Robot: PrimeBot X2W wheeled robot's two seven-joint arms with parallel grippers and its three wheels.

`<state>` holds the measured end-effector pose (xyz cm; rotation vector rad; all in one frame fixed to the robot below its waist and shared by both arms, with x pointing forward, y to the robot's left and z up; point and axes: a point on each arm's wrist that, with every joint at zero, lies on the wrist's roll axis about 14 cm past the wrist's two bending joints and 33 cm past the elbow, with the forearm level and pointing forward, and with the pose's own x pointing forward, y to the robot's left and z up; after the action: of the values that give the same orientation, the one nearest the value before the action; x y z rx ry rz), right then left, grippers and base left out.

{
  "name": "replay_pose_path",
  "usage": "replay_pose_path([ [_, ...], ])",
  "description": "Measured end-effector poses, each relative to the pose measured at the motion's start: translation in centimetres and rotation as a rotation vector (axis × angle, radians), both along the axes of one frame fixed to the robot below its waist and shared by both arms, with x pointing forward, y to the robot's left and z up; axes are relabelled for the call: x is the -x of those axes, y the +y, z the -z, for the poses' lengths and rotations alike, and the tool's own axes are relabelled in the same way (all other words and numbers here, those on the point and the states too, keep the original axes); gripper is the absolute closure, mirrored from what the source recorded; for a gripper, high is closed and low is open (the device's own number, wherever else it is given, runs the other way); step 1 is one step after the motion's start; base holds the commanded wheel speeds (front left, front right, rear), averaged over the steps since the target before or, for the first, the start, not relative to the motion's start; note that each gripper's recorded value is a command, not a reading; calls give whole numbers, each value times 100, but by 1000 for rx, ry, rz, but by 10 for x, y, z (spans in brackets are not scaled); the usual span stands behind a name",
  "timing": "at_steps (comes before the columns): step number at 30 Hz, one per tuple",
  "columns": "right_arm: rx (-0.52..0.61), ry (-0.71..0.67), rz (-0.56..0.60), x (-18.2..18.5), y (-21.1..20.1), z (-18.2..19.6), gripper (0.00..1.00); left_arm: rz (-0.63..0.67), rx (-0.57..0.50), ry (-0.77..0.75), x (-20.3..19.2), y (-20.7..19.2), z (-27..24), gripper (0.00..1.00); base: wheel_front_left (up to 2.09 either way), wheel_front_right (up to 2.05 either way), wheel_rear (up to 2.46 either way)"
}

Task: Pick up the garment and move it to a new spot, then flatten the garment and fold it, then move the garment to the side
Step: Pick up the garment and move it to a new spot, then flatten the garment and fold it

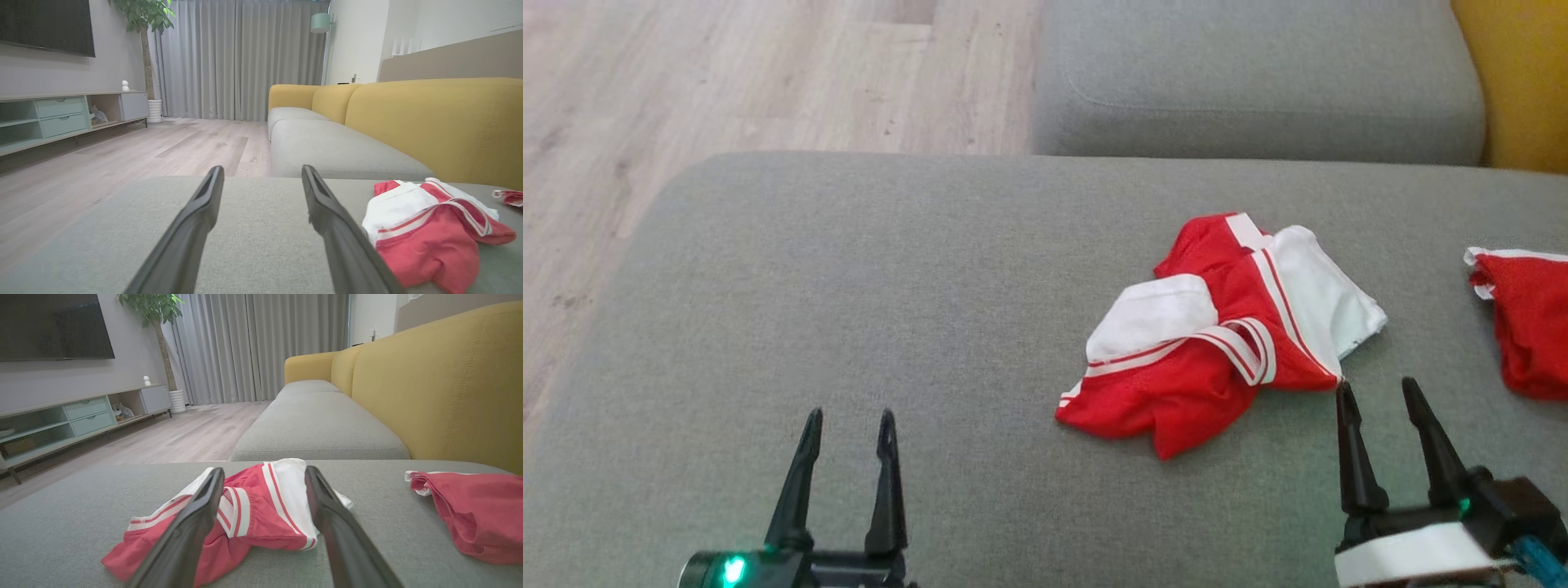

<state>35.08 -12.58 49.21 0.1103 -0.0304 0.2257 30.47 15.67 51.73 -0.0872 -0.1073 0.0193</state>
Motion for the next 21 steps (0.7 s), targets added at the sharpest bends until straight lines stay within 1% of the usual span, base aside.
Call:
replay_pose_path([
  [9, -10, 14, 0, 4, 0, 4, 0, -30, -40, 17, 4, 10, 6, 0, 0, 0, 0],
  [21, -20, 22, 5, 5, -1, 6, 0, -14, -53, 22, 2, 6, 8, 0, 0, 0, 0],
])
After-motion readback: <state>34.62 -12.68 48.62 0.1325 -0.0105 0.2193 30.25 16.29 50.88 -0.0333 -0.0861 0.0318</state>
